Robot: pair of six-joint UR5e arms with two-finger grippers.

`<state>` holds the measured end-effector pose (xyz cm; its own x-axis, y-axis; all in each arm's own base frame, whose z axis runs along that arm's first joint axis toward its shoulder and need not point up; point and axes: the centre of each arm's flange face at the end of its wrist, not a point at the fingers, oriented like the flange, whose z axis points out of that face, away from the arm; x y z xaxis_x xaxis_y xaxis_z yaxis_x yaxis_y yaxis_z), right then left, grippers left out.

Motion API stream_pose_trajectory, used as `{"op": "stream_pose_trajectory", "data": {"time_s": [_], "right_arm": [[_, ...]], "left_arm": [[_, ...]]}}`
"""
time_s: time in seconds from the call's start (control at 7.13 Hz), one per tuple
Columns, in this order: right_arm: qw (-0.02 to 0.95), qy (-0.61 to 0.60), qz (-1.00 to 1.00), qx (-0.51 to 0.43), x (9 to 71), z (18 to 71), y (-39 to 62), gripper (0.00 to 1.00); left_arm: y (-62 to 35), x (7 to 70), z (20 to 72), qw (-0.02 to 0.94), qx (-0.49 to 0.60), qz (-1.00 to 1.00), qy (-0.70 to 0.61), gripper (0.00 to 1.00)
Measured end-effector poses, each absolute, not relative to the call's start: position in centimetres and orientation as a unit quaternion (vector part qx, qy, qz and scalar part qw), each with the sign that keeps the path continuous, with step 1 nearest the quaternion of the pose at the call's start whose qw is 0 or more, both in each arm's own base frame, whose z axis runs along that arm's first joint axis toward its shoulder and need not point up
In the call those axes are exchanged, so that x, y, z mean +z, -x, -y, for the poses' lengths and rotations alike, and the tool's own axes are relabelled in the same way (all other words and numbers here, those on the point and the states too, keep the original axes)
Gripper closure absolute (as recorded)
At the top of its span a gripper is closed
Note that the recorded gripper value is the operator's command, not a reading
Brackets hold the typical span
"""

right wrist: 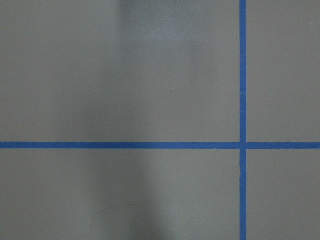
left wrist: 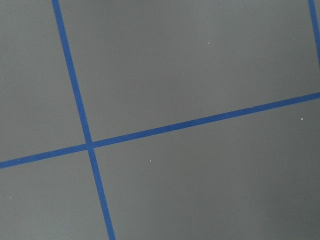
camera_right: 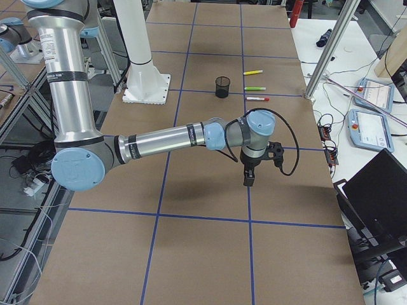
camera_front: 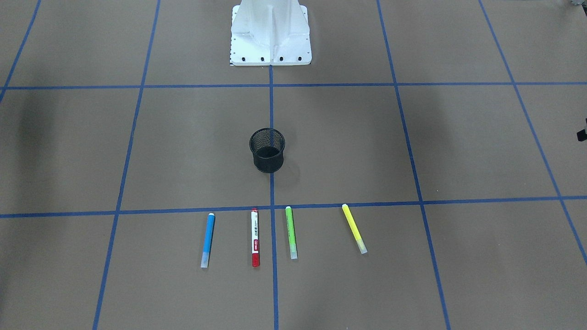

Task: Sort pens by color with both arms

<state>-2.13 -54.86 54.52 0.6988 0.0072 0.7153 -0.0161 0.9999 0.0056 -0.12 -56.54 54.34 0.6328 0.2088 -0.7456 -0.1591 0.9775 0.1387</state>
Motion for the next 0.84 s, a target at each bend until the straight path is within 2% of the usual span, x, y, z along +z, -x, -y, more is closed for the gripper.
{"op": "stream_pose_trajectory", "data": {"time_s": [0.84], "right_arm": [[0.929,-0.024,0.37,0.001,54.0,53.2,1.7,0.0]], "left_arm": [[0.9,55.5,55.1,0.902,0.095,-0.42,-0.029,0.0]]}}
